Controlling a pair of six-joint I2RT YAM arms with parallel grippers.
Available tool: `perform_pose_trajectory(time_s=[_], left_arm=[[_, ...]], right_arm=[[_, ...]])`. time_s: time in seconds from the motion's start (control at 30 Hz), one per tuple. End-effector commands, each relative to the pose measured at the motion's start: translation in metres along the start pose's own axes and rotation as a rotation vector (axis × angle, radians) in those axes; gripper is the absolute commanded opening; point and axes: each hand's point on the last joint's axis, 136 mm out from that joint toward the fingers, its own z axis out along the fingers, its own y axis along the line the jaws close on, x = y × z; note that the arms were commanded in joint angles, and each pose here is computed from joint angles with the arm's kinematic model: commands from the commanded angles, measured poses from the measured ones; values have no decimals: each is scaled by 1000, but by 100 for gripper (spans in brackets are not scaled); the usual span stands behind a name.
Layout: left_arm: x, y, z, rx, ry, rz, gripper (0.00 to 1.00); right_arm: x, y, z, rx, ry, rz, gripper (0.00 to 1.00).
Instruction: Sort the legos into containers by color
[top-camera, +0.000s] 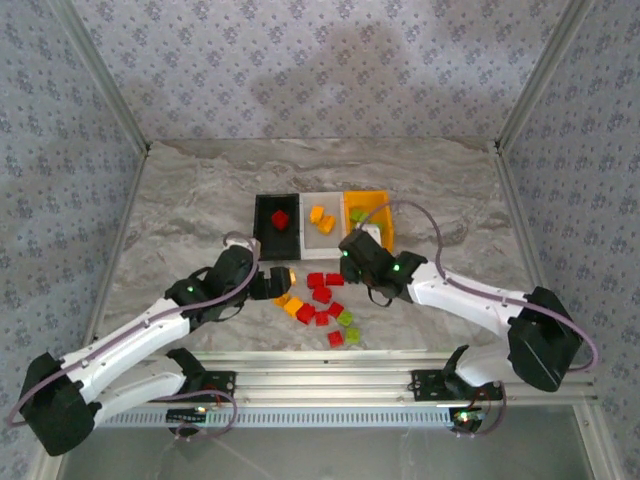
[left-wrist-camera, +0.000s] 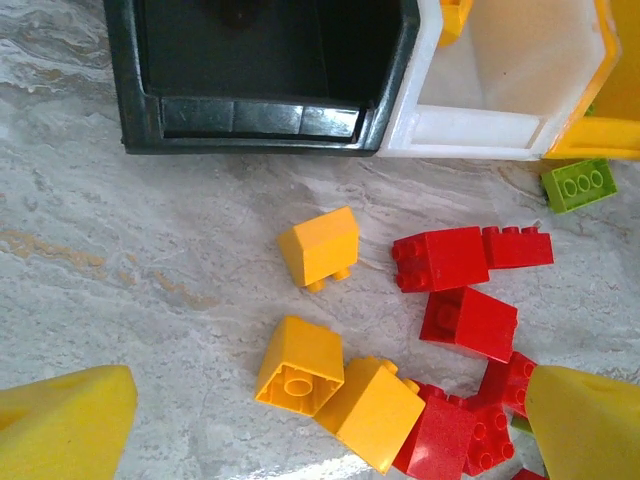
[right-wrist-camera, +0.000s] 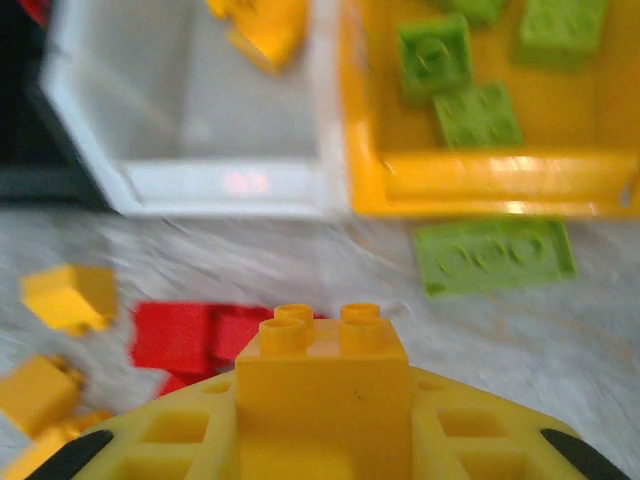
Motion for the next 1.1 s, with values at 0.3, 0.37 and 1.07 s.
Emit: perform_pose_trajectory(time_s=[0.3, 0.37, 1.07], left_arm=[[11, 13, -9, -11, 2, -17, 100], [11, 12, -9, -3, 5, -16, 100], [20, -65, 35, 82, 181, 261, 91]], right_arm=[[-79, 36, 83, 42, 10, 7, 37], [-85, 39, 94, 48, 18, 12, 41], [-70, -7, 12, -19, -136, 123, 77]])
